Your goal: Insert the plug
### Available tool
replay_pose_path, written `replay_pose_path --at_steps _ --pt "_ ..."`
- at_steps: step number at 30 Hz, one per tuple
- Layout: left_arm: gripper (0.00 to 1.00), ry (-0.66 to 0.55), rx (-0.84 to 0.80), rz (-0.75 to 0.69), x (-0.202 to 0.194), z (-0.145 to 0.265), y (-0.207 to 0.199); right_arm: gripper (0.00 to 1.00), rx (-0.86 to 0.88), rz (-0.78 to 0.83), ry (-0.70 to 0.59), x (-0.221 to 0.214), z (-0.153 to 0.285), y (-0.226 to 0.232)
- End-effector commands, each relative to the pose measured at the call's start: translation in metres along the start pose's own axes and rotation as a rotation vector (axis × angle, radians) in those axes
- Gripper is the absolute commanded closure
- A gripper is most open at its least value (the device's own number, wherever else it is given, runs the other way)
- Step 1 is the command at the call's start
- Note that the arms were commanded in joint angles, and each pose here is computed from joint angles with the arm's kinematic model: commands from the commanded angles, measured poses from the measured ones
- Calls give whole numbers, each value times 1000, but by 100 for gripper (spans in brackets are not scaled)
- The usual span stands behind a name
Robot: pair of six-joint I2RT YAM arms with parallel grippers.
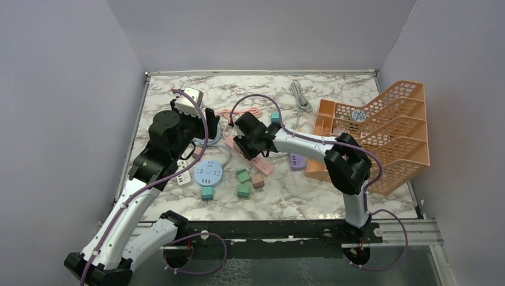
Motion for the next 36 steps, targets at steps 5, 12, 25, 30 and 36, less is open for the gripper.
replay_pose_path --at_steps 5,12,25,30,36 --pt "28 -28 27 -15 9 1 3 99 -146 -90 314 -77 -70 -12" --pt "28 -49 16 -2 19 3 2 65 -85 -130 2 4 11 -3" --pt "28 -40 24 52 15 7 0 40 -120 -339 -344 48 102 -24" --pt "28 0 10 146 -4 6 -5 40 -266 -553 -396 57 96 -66" --pt "24 65 10 295 -34 4 -13 37 -415 -660 -339 64 51 -118"
Point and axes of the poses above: each gripper's point midway between its finger pads, its own z axis back along the fingers, its own y axis along the line the jaws close on, x = y × z, the point moved 10 cm from there along z, back along the fingers, and after that the axes turned 6 degrees about -z, right-handed, at the moved point
